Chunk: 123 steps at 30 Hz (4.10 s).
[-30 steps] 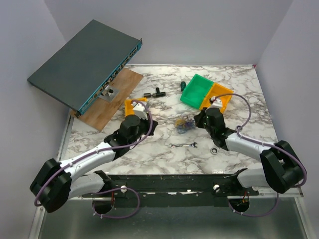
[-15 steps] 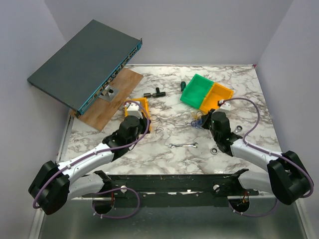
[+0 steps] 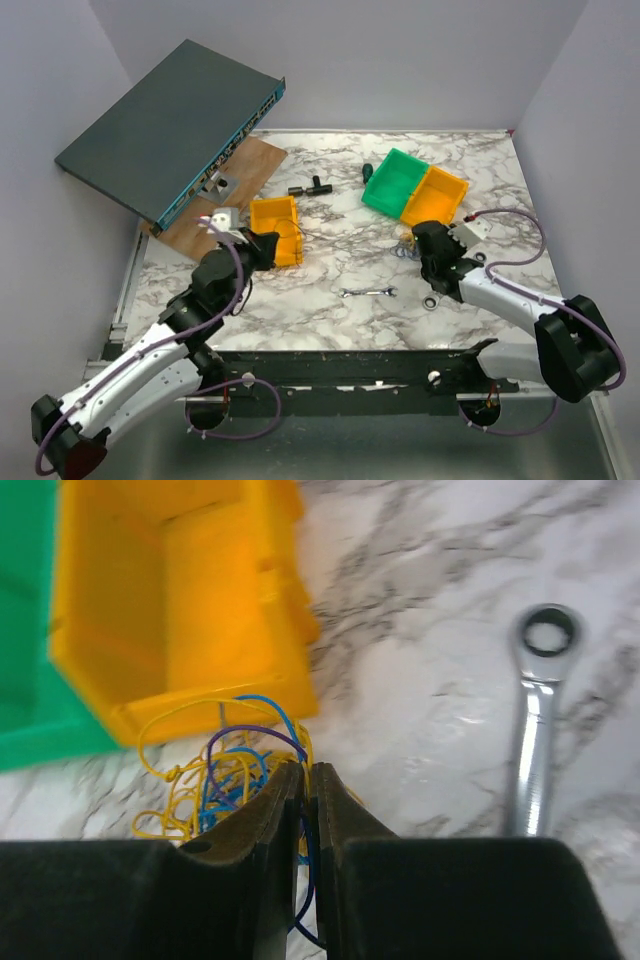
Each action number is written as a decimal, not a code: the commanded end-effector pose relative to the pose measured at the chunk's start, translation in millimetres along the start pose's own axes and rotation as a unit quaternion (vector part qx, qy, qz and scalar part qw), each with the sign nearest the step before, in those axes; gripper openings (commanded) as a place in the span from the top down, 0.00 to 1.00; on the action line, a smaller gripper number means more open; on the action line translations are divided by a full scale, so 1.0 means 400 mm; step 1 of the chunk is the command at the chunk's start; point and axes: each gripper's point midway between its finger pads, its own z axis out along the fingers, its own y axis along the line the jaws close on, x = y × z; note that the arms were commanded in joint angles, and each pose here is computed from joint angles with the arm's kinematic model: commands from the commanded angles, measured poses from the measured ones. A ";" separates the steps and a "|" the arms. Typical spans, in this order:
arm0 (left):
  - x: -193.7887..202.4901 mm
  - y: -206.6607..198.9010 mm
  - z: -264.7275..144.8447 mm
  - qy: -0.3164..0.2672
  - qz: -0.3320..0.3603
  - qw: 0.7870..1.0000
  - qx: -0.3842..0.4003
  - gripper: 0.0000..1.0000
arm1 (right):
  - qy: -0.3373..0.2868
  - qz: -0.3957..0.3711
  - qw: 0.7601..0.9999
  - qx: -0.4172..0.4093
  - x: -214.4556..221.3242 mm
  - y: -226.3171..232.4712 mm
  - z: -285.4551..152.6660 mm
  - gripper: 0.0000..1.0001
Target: Untangle the cables
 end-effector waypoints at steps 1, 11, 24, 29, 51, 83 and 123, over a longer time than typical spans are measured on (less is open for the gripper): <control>-0.133 0.095 -0.115 -0.085 -0.088 0.987 -0.109 1.00 | -0.101 0.079 0.974 0.185 -0.060 -0.193 -0.026 0.82; -0.261 0.064 -0.192 -0.116 -0.079 0.985 -0.100 1.00 | -0.075 0.049 0.986 0.139 -0.054 -0.145 -0.016 0.85; -0.255 0.033 -0.073 -0.059 -0.038 0.988 -0.136 1.00 | -0.028 0.000 1.000 -0.004 -0.034 -0.018 -0.012 0.99; -0.205 0.078 0.020 -0.017 -0.094 0.988 -0.125 1.00 | -0.011 -0.013 0.997 -0.071 -0.026 0.031 -0.029 0.99; -0.072 0.115 0.153 0.117 -0.017 0.975 -0.188 0.05 | 0.036 -0.051 0.908 -0.414 0.030 0.248 -0.206 0.99; 0.484 -0.189 0.242 0.430 0.084 0.877 0.196 0.30 | 0.027 -0.047 0.895 -0.443 0.027 0.250 -0.234 0.32; 0.272 -0.116 0.235 0.261 0.012 0.951 0.166 1.00 | 0.256 -0.135 0.755 -0.588 0.292 0.375 -0.311 0.58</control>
